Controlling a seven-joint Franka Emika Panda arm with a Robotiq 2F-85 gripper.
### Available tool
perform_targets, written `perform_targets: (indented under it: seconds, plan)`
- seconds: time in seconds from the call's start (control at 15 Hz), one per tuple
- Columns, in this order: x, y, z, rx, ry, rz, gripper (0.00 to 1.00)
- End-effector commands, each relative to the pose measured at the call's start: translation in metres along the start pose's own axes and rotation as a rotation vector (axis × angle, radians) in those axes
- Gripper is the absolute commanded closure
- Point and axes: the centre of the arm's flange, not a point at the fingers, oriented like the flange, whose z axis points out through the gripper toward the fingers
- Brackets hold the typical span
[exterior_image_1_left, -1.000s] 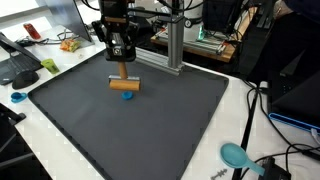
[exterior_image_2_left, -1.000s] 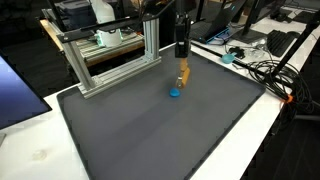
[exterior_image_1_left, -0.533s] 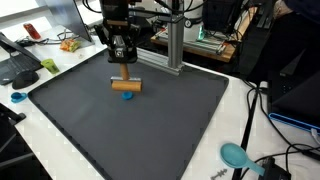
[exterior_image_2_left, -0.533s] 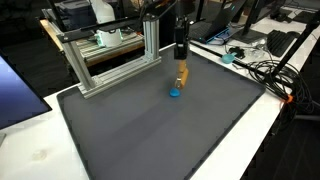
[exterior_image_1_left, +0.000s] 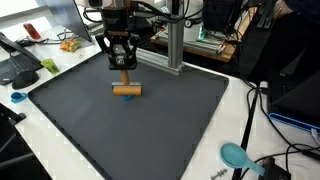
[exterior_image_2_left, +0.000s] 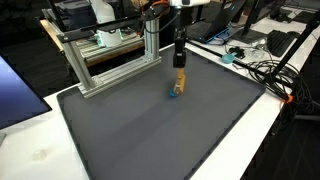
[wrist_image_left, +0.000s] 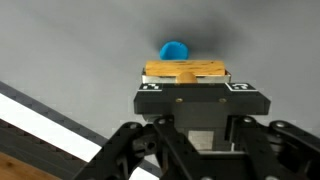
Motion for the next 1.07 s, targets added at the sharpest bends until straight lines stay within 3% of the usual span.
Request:
perform_targets:
  seconds: [0.0, 1.0]
  plan:
    - [0.000, 0.009, 0.010, -0.001, 0.013, -0.041, 0.77]
    - [-0.006, 0.007, 0.042, 0.026, -0.065, -0.062, 0.77]
